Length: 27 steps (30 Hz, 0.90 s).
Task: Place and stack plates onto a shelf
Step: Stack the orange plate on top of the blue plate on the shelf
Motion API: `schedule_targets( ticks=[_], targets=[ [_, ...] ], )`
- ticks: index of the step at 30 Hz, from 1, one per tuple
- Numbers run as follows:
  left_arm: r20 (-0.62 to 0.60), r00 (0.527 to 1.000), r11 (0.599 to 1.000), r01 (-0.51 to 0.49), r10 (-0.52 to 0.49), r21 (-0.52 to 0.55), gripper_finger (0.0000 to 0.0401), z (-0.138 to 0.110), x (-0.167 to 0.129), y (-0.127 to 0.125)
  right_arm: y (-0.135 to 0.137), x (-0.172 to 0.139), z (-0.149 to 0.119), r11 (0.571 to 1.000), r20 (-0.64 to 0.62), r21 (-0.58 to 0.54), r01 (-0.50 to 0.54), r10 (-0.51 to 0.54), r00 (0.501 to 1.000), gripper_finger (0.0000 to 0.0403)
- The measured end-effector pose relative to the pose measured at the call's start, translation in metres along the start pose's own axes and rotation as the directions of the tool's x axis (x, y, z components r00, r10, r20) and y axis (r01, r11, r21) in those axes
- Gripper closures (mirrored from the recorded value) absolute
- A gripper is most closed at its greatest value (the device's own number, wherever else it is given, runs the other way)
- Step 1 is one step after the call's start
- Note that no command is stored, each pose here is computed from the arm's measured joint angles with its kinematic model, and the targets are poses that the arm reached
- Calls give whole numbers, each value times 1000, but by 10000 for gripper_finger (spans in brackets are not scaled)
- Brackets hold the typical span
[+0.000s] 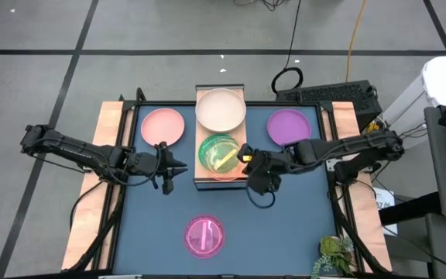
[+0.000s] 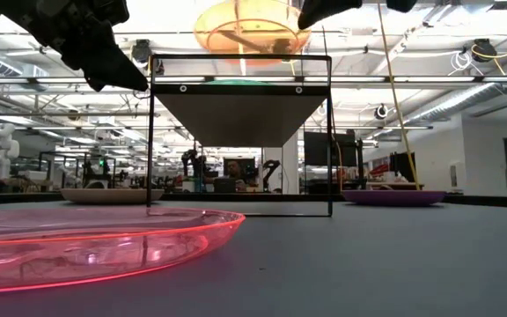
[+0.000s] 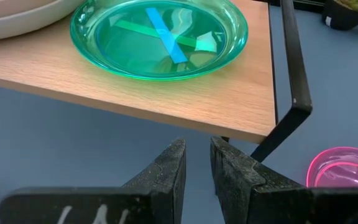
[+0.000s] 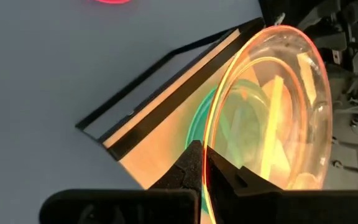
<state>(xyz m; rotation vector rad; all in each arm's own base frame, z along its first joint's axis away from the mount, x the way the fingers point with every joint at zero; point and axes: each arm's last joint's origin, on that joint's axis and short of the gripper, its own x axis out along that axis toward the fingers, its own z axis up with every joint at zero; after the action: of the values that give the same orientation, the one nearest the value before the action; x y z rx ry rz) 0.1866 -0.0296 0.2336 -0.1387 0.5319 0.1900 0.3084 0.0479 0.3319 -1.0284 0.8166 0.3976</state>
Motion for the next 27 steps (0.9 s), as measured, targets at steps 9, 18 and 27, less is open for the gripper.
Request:
schedule_targets(
  ticks=[9, 18, 27],
  targets=[
    [0, 1000, 1000, -2, 2, 0, 323, 0, 0, 0, -3, 21, -24, 1000, 19, 12, -24, 24, 1000, 403],
    [2, 1000, 1000, -6, 6, -1, 323, 0, 0, 0, -5, 34, -41, 1000, 34, 28, -13, 12, 999, 403],
    [2, 1000, 1000, -6, 6, -1, 323, 0, 0, 0, -4, 39, -46, 999, 57, 38, -22, 20, 998, 403]
  ],
)
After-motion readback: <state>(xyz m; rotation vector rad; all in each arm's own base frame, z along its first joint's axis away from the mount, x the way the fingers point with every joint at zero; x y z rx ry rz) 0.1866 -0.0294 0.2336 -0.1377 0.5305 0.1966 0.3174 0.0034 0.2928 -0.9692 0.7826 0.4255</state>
